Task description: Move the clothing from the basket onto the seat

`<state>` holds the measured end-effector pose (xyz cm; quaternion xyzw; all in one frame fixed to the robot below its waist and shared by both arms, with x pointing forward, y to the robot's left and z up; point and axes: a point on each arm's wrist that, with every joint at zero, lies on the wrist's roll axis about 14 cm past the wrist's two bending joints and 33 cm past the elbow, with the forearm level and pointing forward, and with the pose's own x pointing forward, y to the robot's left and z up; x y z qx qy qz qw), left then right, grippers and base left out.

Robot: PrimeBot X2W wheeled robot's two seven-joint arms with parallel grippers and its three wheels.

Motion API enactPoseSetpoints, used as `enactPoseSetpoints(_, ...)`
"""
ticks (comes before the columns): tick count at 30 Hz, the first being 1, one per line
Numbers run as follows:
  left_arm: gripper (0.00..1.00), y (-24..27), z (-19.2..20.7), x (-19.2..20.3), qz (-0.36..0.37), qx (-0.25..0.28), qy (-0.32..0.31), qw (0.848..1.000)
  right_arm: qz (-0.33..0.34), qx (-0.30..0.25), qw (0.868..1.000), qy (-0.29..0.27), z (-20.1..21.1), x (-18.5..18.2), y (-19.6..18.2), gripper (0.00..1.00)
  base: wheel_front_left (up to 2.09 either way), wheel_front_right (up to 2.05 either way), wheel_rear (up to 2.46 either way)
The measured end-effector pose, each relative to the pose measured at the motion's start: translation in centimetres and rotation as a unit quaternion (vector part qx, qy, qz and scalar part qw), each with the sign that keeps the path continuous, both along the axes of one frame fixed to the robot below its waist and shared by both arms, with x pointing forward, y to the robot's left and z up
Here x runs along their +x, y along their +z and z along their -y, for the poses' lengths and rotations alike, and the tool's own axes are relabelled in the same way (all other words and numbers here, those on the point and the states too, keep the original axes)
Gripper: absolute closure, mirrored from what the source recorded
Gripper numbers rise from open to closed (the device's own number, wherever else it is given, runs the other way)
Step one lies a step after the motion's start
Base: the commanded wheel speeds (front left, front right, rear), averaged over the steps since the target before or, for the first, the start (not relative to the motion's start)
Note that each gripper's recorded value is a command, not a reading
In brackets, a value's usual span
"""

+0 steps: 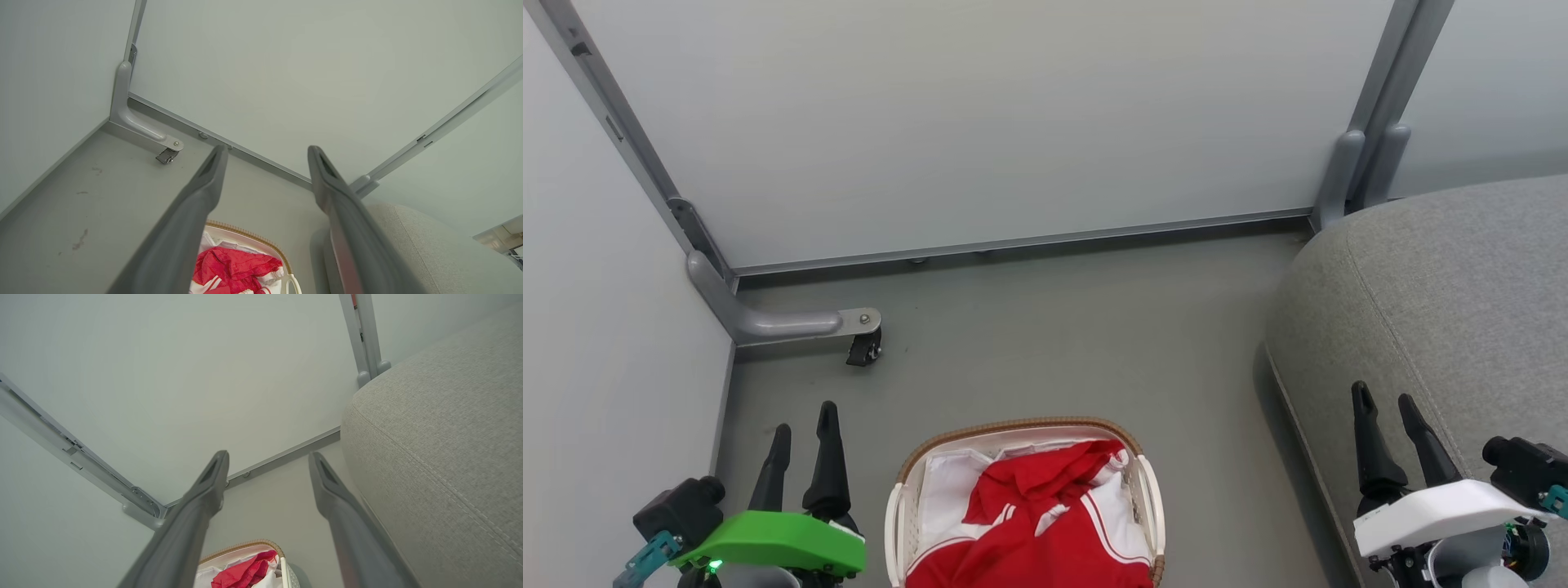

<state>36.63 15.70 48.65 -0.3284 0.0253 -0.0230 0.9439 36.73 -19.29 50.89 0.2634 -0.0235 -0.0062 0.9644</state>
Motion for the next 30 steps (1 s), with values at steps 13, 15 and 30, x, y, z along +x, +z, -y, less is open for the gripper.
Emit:
enactPoseSetpoints(13,0.0,-0.7,0.5,-0.7,0.0,0.058,-0.01,0.998,0.005,-0.072,0.997,0.014,-0.9,-0.4,0.0,0.0,0.0,0.0,0.0)
enactPoseSetpoints(15,0.0,-0.7,0.6,-0.7,0.003,0.07,-0.013,0.997,0.007,-0.084,0.996,0.017,-1.1,-0.4,0.0,0.0,0.0,0.0,0.0)
enactPoseSetpoints(30,0.0,-1.4,0.9,-1.2,0.005,0.124,-0.024,0.992,0.017,-0.151,0.988,0.03,-1.8,-0.6,0.1,0.0,0.0,0.0,0.0)
